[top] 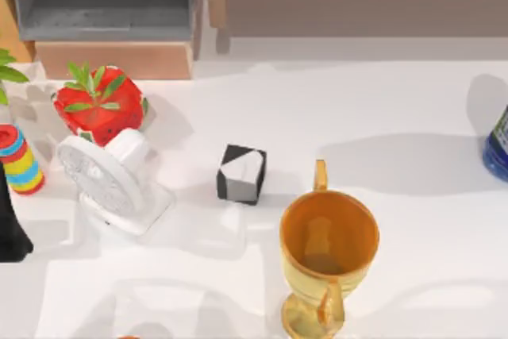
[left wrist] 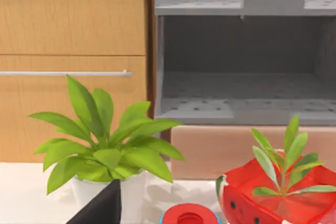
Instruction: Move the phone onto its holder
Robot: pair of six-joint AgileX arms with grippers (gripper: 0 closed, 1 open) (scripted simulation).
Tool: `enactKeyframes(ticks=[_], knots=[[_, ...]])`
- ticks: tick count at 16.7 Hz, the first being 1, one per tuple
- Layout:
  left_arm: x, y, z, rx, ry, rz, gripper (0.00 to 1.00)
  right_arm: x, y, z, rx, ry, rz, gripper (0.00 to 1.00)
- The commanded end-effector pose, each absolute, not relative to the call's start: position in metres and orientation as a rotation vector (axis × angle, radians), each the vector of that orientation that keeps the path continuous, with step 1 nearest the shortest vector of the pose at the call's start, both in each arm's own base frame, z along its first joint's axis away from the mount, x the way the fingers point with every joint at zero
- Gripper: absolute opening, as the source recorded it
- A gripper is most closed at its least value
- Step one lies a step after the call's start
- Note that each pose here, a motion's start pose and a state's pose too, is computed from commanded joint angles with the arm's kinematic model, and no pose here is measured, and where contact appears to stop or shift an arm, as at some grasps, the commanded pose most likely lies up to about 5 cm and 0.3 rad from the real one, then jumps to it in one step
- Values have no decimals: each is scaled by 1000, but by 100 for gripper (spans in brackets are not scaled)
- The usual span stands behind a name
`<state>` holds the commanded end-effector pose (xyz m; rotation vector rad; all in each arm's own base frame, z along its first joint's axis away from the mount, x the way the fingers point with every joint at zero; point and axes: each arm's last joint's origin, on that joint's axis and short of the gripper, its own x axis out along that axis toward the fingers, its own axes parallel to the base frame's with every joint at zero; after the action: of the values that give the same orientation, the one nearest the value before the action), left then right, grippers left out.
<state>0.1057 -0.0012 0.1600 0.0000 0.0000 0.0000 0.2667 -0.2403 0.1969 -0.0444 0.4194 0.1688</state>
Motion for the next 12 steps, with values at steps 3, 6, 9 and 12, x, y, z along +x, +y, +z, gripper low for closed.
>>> enactKeyframes(ticks=[3, 6, 9, 12], knots=[[106, -1, 160, 0, 0, 0, 100, 267, -240, 197, -44, 419, 169, 23], [106, -1, 160, 0, 0, 0, 100, 267, -240, 197, -44, 419, 169, 45], [106, -1, 160, 0, 0, 0, 100, 267, -240, 197, -44, 419, 169, 68], [106, -1, 160, 0, 0, 0, 100, 267, -240, 197, -44, 419, 169, 90]])
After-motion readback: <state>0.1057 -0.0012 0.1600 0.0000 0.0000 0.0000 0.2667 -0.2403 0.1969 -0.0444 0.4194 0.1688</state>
